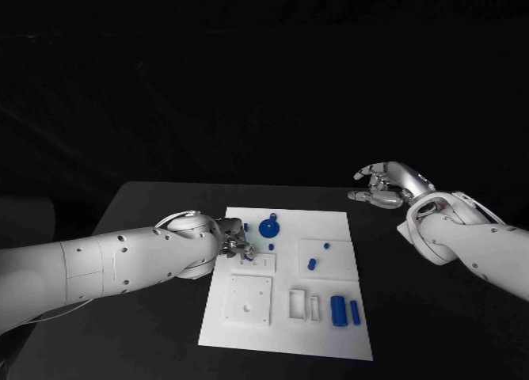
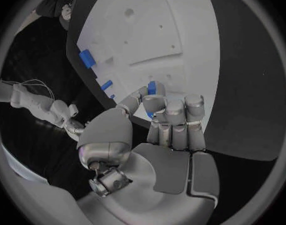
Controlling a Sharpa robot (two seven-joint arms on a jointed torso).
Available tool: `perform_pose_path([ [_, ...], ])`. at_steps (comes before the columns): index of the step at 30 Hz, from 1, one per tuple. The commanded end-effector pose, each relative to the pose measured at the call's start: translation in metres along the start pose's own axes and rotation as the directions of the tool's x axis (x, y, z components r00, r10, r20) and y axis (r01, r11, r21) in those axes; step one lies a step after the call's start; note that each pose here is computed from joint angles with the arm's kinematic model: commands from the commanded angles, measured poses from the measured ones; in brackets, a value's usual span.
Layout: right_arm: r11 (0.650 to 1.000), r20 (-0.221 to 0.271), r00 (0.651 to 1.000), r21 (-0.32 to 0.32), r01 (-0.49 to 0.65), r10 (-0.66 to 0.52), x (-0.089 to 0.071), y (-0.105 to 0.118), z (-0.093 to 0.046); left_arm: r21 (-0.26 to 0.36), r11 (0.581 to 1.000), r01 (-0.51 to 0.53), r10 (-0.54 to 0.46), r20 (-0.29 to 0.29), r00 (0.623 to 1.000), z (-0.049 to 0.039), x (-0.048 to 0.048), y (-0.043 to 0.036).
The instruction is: Assemble the parts on the task board
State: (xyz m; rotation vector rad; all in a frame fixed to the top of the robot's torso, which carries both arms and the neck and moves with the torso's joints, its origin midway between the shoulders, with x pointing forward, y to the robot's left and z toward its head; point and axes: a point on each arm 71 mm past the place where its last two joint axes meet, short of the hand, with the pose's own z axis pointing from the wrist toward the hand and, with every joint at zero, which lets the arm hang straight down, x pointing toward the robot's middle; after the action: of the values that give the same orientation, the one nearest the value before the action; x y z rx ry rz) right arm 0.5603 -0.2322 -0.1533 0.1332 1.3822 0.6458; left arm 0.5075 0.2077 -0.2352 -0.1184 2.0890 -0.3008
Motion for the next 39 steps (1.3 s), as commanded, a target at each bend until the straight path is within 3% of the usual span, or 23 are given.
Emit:
perform_pose_path([
  [1, 1.000, -0.016, 1.000, -0.006, 0.001, -0.001, 0.001, 0.002, 0.001, -0.005, 1.000, -0.031, 0.031, 0.019, 0.999, 0.0018, -0.0001, -0.0023],
  [17, 1.000, -0.020, 1.000, -0.008, -0.001, 0.001, 0.003, 0.004, 0.002, 0.009, 1.000, -0.025, 0.025, 0.017, 1.000, 0.0044, 0.0057, -0.0078],
  [39, 1.000, -0.026, 1.000, -0.012, -0.005, 0.005, 0.004, 0.006, 0.001, 0.006, 1.000, -0.024, 0.024, -0.003, 1.000, 0.0083, 0.0108, -0.0082],
])
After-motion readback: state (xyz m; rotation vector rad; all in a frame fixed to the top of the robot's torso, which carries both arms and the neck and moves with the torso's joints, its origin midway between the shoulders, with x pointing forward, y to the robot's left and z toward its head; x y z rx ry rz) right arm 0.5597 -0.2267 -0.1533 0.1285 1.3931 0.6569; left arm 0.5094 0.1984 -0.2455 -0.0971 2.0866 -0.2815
